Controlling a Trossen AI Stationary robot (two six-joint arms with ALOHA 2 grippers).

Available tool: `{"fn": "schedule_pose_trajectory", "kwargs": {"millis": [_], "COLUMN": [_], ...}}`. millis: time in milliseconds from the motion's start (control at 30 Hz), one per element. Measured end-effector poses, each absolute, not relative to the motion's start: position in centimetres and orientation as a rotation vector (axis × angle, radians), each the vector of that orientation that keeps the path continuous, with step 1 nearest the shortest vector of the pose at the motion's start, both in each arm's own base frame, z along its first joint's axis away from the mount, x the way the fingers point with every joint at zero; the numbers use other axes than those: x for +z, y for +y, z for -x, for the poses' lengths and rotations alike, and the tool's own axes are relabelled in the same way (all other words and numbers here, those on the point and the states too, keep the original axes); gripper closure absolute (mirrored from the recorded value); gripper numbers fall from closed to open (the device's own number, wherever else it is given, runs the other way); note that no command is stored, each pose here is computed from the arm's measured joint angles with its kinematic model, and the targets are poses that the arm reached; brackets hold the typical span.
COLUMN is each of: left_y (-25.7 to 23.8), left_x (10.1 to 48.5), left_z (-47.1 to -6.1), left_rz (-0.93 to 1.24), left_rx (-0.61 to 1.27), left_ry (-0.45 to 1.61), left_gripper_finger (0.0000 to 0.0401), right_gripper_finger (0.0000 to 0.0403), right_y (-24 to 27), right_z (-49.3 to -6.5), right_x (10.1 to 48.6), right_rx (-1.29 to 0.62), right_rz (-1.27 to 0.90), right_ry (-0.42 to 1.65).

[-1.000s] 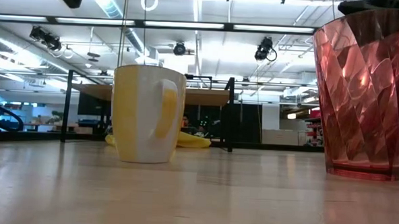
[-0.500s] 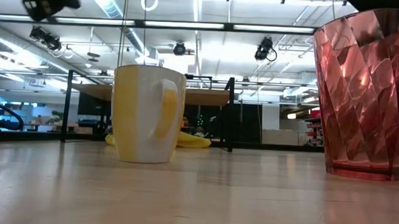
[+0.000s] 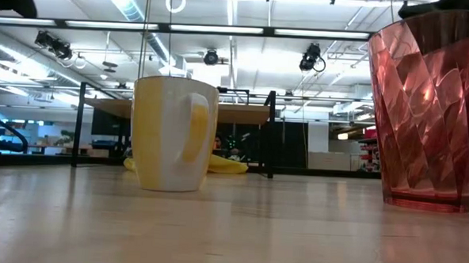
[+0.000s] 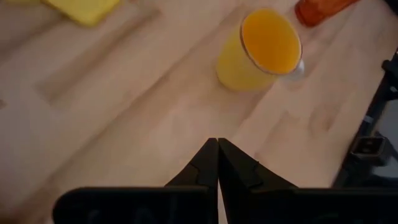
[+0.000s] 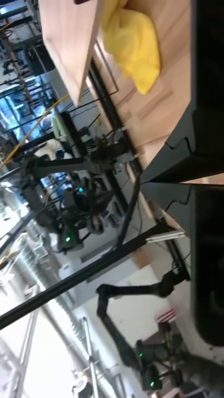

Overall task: Stack small to large cups/mugs on shelf
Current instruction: Put the transparent mug on the shelf

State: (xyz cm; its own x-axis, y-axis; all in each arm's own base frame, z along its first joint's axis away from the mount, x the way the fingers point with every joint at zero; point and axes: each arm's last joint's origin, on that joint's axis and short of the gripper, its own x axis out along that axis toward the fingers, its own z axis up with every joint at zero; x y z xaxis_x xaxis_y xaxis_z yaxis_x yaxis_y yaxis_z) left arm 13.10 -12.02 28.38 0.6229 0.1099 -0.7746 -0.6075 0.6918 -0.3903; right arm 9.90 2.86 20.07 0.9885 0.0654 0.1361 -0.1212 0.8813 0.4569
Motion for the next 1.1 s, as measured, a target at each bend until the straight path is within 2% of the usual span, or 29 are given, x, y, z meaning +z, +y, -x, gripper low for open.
{"fn": "schedule_pose_trajectory", "kwargs": {"millis": [333, 533, 900, 1100], "left_y": [-14.5, -16.1, -18.0, -18.2], "left_x": [27.1, 25.9, 24.8, 24.1], "left_z": [-13.4, -13.0, -12.1, -12.8], "left_rz": [0.854, 0.918, 0.923, 0.902], "left_rx": [0.548, 0.620, 0.650, 0.691], "left_ry": [1.045, 1.172, 1.198, 1.181], "left_gripper_finger": [0.0385, 0.0392, 0.0365, 0.0365], "right_gripper_finger": [0.0357, 0.0353, 0.0353, 0.0353], "right_y": [3.1, 3.1, 3.3, 3.5], "right_z": [-10.4, -10.4, -10.8, -11.3], "right_x": [19.6, 19.6, 19.0, 18.4], "right_rx": [0.093, 0.093, 0.118, 0.109], "right_rz": [-0.471, -0.468, -0.423, -0.404], "right_ry": [-0.062, -0.064, 0.000, 0.061]}}
